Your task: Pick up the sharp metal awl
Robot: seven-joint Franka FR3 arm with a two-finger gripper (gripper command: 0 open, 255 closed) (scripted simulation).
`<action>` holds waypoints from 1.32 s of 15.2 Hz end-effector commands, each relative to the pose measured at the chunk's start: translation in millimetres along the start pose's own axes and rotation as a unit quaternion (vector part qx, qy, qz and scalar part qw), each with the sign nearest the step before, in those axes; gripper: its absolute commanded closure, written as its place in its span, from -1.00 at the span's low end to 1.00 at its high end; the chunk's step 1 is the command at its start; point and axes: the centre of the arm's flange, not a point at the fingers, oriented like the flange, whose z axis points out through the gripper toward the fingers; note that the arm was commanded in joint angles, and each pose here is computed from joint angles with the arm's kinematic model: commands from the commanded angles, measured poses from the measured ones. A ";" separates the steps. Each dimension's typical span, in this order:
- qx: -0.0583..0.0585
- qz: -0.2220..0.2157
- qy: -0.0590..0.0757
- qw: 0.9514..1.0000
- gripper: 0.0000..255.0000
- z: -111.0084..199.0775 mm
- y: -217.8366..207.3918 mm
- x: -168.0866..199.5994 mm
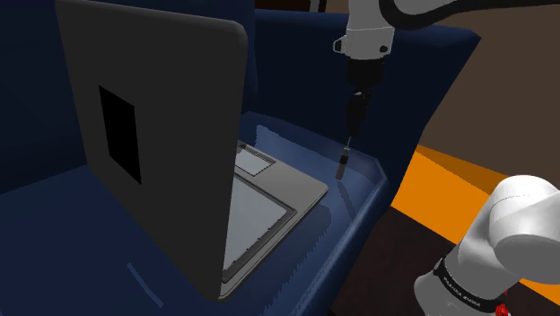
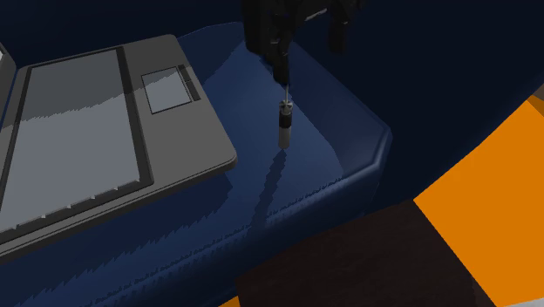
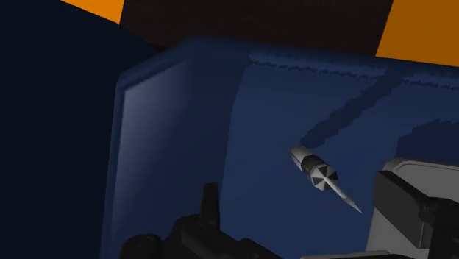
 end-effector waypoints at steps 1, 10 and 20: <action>0.014 -0.029 -0.028 0.999 -1.00 16.9 -16.1 19.7; 0.022 -0.046 -0.044 0.998 -1.00 65.2 -28.7 36.9; 0.022 -0.046 -0.044 0.998 1.00 65.1 -29.2 36.5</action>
